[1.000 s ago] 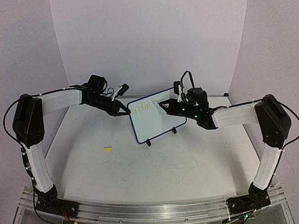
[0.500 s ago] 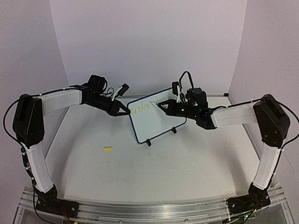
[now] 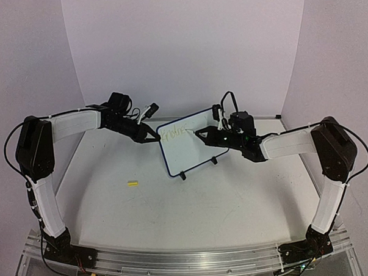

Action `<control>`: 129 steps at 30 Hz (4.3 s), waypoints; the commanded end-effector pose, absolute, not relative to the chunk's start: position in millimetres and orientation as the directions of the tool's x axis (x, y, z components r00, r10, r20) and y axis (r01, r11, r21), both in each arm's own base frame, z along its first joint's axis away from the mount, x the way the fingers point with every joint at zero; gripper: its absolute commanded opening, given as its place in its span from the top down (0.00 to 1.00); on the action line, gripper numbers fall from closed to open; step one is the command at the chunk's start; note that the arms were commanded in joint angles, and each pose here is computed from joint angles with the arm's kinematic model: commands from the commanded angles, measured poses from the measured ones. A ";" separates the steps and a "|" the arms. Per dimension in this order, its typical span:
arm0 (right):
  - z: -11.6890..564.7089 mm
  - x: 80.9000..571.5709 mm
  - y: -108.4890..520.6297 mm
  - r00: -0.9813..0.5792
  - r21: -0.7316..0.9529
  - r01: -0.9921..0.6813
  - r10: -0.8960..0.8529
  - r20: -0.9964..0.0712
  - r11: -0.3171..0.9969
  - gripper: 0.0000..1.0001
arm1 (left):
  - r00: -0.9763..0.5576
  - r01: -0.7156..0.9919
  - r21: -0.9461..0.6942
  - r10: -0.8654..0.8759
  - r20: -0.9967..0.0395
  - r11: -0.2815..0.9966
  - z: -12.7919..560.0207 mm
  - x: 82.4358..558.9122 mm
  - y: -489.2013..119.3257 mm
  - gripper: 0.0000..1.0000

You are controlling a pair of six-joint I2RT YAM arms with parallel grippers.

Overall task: Write a sentence on the whiteboard
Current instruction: Write on the whiteboard with the whiteboard marker without the cap.

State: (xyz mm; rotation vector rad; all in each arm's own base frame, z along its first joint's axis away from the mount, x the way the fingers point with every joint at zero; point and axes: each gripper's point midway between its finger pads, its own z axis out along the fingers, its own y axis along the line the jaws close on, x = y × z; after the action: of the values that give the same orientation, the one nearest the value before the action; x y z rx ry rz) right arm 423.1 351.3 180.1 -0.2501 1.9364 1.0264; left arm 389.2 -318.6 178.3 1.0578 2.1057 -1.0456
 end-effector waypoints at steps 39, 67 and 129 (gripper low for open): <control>185.0 414.4 354.5 -0.565 0.557 -0.561 0.210 -0.798 0.612 1.00 | -0.536 0.839 -0.398 0.439 -0.721 0.372 174.8 377.2 -325.9 1.00; 228.4 433.1 339.6 -0.478 0.525 -0.562 0.267 -0.837 0.639 1.00 | -0.534 0.840 -0.396 0.439 -0.722 0.370 175.5 376.6 -326.4 1.00; 184.5 439.3 323.1 -0.533 0.529 -0.464 0.253 -0.807 0.710 1.00 | -0.535 0.840 -0.398 0.439 -0.722 0.369 174.6 377.2 -326.9 1.00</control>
State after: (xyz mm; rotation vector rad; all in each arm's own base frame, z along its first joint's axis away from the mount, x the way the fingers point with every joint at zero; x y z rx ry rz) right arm 432.9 335.9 180.9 -0.2194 1.9483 0.9809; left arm 387.8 -321.0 179.0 1.0648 2.1023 -1.0458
